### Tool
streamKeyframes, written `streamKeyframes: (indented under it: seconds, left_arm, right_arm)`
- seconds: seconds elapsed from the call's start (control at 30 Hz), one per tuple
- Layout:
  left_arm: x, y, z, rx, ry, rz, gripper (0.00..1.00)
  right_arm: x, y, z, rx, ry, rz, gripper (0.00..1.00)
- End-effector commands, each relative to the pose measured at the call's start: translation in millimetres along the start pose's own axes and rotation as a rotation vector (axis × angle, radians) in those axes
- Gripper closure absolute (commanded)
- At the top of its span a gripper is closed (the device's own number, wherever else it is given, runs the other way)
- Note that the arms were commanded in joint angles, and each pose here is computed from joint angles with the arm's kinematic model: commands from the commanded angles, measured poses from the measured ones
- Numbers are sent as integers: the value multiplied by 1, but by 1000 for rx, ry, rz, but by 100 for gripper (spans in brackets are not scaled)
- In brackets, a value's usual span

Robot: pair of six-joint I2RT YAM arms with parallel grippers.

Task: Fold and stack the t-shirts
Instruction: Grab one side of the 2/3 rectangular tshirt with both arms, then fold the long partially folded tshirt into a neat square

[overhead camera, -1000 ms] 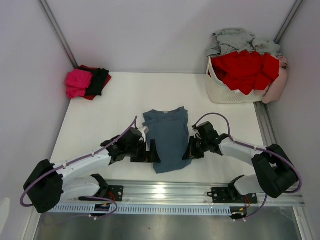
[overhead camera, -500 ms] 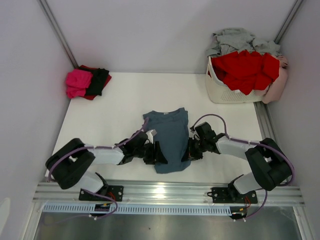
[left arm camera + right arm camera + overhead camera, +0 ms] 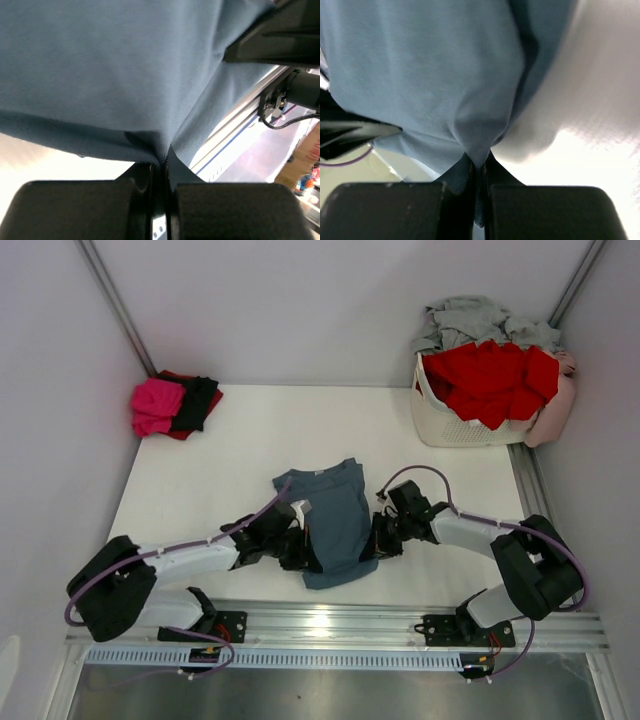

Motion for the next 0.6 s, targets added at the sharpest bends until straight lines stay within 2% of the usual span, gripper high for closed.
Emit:
streamKeyframes:
  seconds: [0.0,0.07,0.2,0.37,0.57]
  left_arm:
    - [1,-4,-25,-115,45,62,96]
    - [1,-5,-32,-142,57,72,97]
    - [-22,-19,-49,-154,4,115,97]
    - [-52,-26,-66,-87,-65,81,97]
    - [-75,-26,-79,-93,-133,82,97]
  right_arm:
    - [-22,13,-12,-24,-49,12,100]
    - [-28,21,-20,-47,-55,12,100]
    - [-42,36,-32,-95,-87,0,100]
    - [-66,53,-35,-140,-123,-15,100]
    - [-93,72,-37,-200,-168,-31,100]
Point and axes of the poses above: each gripper's point midway between its finger pads, its own z axis out along the fingers, its own y axis along the line the jaws close on, x = y × z, the point moved 8 cm from there along -z, back along the fingers, and after that the axes turned 3 degrees about z, right-handed, at the moved point
